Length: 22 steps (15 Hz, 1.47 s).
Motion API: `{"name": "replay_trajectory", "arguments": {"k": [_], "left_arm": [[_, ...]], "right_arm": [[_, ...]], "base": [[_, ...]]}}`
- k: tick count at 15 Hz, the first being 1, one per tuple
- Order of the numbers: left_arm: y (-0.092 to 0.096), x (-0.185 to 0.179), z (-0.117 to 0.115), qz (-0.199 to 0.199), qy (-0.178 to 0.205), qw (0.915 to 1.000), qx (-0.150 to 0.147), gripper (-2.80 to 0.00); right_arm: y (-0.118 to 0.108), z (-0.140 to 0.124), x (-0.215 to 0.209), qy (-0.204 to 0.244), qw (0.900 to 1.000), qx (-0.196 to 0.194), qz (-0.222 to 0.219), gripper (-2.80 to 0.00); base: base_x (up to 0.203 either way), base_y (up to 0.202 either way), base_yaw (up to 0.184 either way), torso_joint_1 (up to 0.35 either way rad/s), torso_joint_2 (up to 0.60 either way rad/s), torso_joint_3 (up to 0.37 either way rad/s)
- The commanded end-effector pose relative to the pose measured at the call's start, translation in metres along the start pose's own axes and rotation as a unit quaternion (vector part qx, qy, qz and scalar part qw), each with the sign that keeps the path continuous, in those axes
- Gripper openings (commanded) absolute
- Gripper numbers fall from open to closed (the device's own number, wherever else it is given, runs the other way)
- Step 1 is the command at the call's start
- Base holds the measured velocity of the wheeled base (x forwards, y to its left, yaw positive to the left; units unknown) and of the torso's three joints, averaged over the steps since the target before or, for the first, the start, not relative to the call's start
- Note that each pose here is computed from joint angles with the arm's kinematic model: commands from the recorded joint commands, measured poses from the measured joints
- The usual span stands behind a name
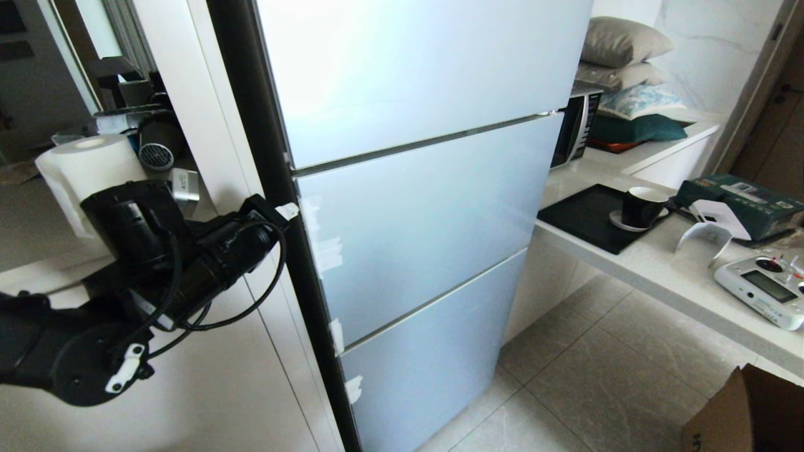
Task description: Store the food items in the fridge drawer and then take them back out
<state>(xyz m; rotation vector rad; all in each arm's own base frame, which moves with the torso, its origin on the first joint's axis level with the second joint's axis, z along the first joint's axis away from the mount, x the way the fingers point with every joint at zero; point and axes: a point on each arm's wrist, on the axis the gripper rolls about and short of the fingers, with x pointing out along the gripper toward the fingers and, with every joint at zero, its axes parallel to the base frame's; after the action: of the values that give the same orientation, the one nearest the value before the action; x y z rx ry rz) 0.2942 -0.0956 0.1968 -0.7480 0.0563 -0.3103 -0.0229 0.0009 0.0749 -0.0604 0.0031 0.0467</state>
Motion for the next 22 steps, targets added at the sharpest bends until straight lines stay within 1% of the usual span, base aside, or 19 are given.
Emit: {"name": "replay_trajectory", "arguments": {"k": [1, 3, 7, 11, 14, 17, 22], "left_arm": [[0.0, 0.0, -0.001, -0.003, 0.0, 1.0, -0.002, -2.8], [-0.001, 0.0, -0.002, -0.004, 0.002, 1.0, -0.003, -2.8], [0.004, 0.006, -0.008, 0.005, 0.01, 0.9999, -0.003, -2.8], [0.002, 0.008, -0.006, 0.001, 0.008, 1.0, -0.005, -2.8], [-0.001, 0.005, -0.01, -0.012, 0.021, 0.9997, -0.006, -2.8], [-0.002, 0.001, -0.022, -0.014, 0.041, 0.9991, -0.006, -2.8], [-0.007, 0.0, -0.029, -0.022, 0.05, 0.9985, -0.006, -2.8]], "right_arm": [[0.0, 0.0, 0.0, 0.0, 1.0, 0.0, 0.0, -2.8], [0.0, 0.0, 0.0, 0.0, 1.0, 0.0, 0.0, -2.8], [0.0, 0.0, 0.0, 0.0, 1.0, 0.0, 0.0, -2.8], [0.0, 0.0, 0.0, 0.0, 1.0, 0.0, 0.0, -2.8], [0.0, 0.0, 0.0, 0.0, 1.0, 0.0, 0.0, -2.8], [0.0, 0.0, 0.0, 0.0, 1.0, 0.0, 0.0, -2.8], [0.0, 0.0, 0.0, 0.0, 1.0, 0.0, 0.0, -2.8]], "base": [[0.0, 0.0, 0.0, 0.0, 0.0, 0.0], [0.0, 0.0, 0.0, 0.0, 0.0, 0.0], [0.0, 0.0, 0.0, 0.0, 0.0, 0.0], [0.0, 0.0, 0.0, 0.0, 0.0, 0.0], [0.0, 0.0, 0.0, 0.0, 0.0, 0.0], [0.0, 0.0, 0.0, 0.0, 0.0, 0.0], [0.0, 0.0, 0.0, 0.0, 0.0, 0.0]]}}
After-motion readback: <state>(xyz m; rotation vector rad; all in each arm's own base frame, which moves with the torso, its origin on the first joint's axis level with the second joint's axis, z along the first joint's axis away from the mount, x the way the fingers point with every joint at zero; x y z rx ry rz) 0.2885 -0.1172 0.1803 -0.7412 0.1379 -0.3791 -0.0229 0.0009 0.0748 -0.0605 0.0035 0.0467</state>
